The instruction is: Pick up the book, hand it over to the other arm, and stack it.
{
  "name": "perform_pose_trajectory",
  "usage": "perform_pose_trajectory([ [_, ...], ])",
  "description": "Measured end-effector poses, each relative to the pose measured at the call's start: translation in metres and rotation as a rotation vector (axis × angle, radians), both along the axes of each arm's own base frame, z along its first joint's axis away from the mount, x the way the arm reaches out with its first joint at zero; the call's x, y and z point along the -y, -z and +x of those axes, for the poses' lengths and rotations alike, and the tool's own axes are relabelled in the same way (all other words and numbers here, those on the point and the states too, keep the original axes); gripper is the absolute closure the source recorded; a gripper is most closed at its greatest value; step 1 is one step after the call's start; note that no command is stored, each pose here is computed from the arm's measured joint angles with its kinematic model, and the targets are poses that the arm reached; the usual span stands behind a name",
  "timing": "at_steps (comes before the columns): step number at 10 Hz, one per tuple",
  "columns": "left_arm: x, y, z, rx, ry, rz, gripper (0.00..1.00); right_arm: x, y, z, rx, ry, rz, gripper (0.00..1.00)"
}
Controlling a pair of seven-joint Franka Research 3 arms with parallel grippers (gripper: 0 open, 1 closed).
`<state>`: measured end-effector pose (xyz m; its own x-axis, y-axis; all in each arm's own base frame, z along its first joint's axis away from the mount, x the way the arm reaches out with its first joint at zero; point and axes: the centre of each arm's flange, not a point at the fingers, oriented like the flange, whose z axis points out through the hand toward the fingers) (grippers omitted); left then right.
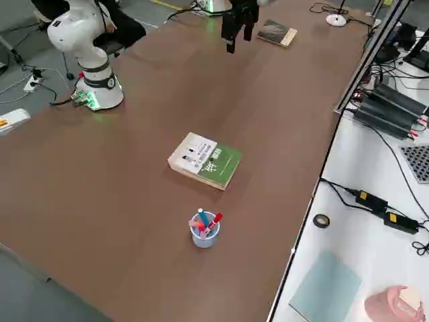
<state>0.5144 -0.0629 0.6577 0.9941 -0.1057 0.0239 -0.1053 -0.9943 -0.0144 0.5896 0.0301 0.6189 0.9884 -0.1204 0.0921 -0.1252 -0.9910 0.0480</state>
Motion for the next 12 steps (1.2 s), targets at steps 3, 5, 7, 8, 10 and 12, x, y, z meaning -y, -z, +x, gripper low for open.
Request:
perform_pose_trajectory([
  [3, 0.000, 0.000, 0.000, 0.000, 0.000, 0.000, 0.00, 0.000, 0.000, 0.000, 0.003, 0.001, 0.000, 0.00],
  [5, 0.000, 0.000, 0.000, 0.000, 0.000, 0.000, 0.00, 0.000, 0.000, 0.000, 0.003, 0.001, 0.001, 0.00],
  [7, 0.000, 0.000, 0.000, -0.001, 0.000, -0.001, 0.00, 0.000, 0.000, 0.000, 0.003, 0.001, 0.001, 0.00],
  [8, 0.000, 0.001, 0.000, -0.005, 0.000, -0.007, 0.00, 0.000, -0.001, 0.000, 0.004, 0.001, 0.001, 0.00],
  [10, 0.001, 0.010, 0.001, -0.028, -0.004, -0.042, 0.00, 0.000, -0.001, 0.001, 0.007, 0.001, 0.001, 0.00],
  [12, -0.002, 0.026, 0.003, -0.059, -0.006, -0.071, 0.00, 0.000, -0.002, 0.001, 0.014, 0.000, 0.001, 0.00],
])
